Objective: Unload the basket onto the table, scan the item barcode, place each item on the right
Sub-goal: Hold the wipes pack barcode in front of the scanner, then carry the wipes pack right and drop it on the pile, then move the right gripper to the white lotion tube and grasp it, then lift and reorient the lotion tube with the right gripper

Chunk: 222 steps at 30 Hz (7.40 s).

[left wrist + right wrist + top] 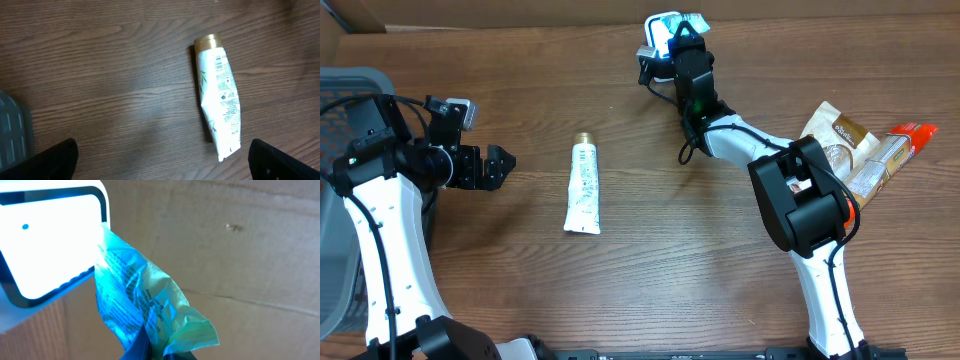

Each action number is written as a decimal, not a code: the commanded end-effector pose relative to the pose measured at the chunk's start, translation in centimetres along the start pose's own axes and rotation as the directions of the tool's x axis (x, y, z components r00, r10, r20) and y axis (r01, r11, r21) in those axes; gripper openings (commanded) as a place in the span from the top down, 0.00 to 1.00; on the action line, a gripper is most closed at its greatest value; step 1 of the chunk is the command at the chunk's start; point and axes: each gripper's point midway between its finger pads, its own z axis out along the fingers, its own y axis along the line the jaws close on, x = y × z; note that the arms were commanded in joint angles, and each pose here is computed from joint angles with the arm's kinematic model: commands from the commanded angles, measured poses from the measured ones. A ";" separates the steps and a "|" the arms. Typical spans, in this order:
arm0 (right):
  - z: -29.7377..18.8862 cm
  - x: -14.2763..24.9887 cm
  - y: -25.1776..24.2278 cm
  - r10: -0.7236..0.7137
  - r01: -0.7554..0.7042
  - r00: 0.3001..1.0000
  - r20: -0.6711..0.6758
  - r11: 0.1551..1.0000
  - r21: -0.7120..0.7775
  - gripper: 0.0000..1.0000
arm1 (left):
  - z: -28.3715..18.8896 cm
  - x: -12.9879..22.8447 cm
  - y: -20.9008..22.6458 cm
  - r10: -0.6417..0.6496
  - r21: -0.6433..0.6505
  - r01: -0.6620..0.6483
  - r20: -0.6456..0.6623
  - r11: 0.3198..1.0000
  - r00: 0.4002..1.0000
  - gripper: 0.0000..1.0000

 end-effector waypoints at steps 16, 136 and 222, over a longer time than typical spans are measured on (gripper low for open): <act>-2.2 -1.0 -8.6 0.096 -0.096 0.995 0.009 0.977 0.190 0.96 | 0.3 -0.2 -0.4 0.023 0.019 -0.023 0.002 1.000 1.000 0.00; -22.5 -21.2 6.9 0.439 -0.708 0.163 -0.884 -0.572 -0.415 0.00 | 0.3 -0.2 -0.4 0.024 0.019 -0.024 0.002 1.000 1.000 0.00; -24.0 -4.5 8.9 0.157 -0.703 0.154 -0.975 -0.677 -0.220 0.14 | 0.3 -0.2 -0.4 0.023 0.019 -0.023 0.002 1.000 1.000 0.00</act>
